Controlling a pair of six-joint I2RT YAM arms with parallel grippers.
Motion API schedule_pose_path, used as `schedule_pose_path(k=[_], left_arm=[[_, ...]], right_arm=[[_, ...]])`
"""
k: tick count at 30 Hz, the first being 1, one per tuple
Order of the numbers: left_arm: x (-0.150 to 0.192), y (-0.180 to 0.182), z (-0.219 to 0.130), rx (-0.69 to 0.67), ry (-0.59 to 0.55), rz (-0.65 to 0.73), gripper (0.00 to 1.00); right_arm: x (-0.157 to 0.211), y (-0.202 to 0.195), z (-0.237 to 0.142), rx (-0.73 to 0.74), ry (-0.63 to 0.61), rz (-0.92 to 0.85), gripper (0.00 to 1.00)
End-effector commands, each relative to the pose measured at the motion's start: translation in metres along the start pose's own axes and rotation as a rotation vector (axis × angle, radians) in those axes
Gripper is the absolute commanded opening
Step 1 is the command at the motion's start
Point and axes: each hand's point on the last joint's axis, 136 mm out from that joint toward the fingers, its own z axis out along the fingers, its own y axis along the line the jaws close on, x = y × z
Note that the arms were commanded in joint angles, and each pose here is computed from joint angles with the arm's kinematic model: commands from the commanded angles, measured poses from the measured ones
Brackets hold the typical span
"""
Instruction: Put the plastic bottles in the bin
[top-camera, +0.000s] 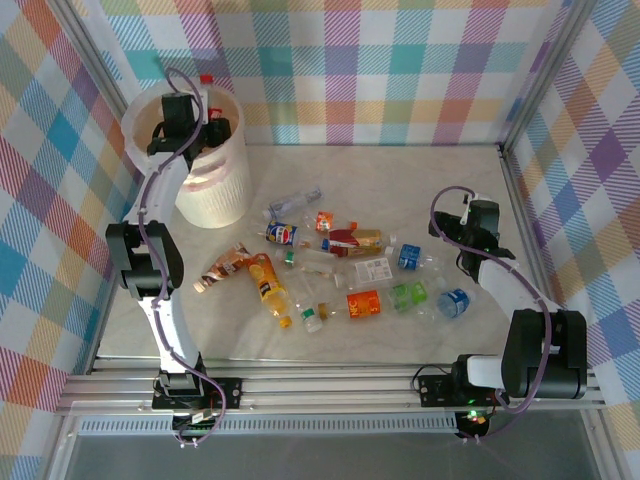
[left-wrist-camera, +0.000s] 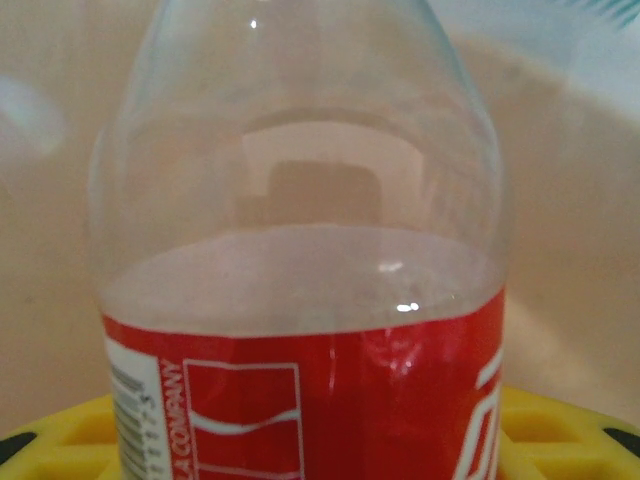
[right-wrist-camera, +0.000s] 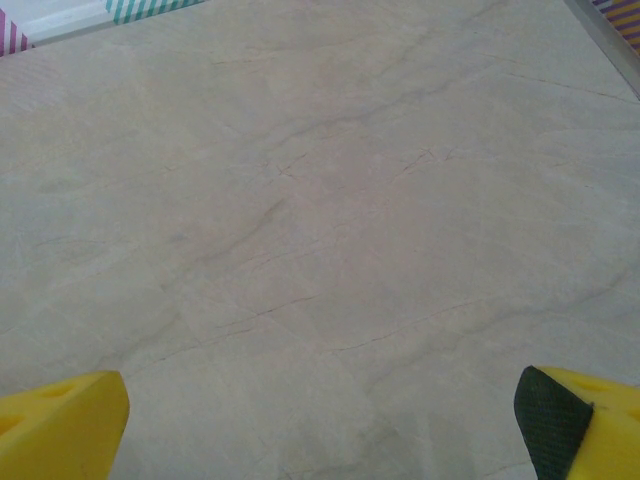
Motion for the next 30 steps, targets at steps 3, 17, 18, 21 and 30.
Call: schedule_pose_path(k=[3, 17, 18, 21, 30], left_arm=[[-0.007, -0.002, -0.018, 0.017, -0.018, 0.024, 0.57], [-0.025, -0.001, -0.038, -0.005, -0.069, 0.008, 0.90], [-0.029, -0.001, -0.041, -0.008, -0.076, 0.005, 0.91], [-0.040, -0.002, -0.053, -0.010, -0.104, -0.005, 0.97], [-0.080, -0.006, -0.118, -0.025, -0.180, -0.073, 1.00]], right_arm=[[-0.014, 0.008, -0.006, -0.030, -0.043, 0.010, 1.00], [-0.014, 0.008, -0.007, -0.032, -0.046, 0.007, 1.00], [-0.014, 0.008, -0.007, -0.030, -0.045, 0.006, 1.00], [-0.014, 0.008, -0.007, -0.031, -0.045, 0.008, 1.00], [-0.015, 0.008, -0.009, -0.030, -0.047, 0.012, 1.00]])
